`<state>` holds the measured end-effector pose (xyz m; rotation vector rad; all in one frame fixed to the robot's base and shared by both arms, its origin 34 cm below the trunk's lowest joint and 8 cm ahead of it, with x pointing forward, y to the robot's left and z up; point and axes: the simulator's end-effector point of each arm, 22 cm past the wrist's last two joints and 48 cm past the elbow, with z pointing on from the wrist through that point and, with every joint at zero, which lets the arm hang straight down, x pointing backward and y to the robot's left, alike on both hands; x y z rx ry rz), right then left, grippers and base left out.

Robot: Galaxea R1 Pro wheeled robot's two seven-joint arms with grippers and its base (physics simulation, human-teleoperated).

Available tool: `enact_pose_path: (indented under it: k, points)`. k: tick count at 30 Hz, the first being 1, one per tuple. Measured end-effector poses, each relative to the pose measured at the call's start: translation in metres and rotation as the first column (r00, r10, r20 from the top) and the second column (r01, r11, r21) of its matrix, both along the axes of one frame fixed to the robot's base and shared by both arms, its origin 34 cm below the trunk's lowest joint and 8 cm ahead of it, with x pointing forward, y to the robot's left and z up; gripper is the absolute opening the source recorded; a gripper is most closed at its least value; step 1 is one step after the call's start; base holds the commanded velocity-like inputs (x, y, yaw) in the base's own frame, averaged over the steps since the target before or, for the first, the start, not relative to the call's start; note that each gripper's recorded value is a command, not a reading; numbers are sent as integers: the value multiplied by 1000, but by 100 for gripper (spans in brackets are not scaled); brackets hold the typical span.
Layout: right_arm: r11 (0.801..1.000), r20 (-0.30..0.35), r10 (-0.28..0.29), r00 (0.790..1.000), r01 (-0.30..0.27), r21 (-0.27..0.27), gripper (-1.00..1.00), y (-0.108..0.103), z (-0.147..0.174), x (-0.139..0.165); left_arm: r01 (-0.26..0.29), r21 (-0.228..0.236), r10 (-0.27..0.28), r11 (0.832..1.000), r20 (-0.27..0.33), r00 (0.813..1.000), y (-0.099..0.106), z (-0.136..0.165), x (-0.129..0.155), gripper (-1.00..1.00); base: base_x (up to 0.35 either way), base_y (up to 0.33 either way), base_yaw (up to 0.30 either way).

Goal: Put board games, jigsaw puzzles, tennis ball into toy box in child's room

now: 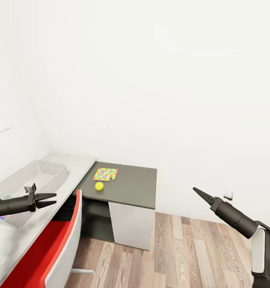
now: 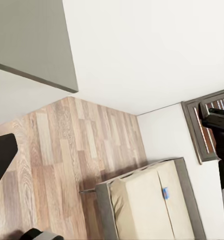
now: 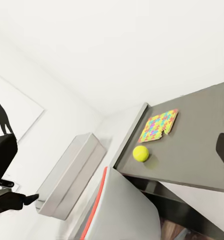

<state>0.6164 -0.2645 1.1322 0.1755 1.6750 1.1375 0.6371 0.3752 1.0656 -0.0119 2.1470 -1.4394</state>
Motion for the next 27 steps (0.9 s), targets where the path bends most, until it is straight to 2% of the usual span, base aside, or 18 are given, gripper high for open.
enact_pose_path:
  k: [15,20,23,27]
  points:
    - [1000,-30,-8,1000,7,-3,100,0,-10,1,1,-2,-1,1000,19,1000,-1,10,-1,100,0,0,-219]
    - [999,-118,-45,992,44,-10,100,-5,-40,8,1,-2,-1,1000,24,1000,-1,12,-1,100,0,0,-247]
    - [997,-201,-76,977,74,-19,100,-9,-72,10,1,-1,-1,1000,25,1000,-1,13,-2,100,0,0,-261]
    - [991,-272,-130,953,120,-54,100,-17,-112,15,1,-1,-1,1000,28,1000,-1,14,-2,100,0,0,-268]
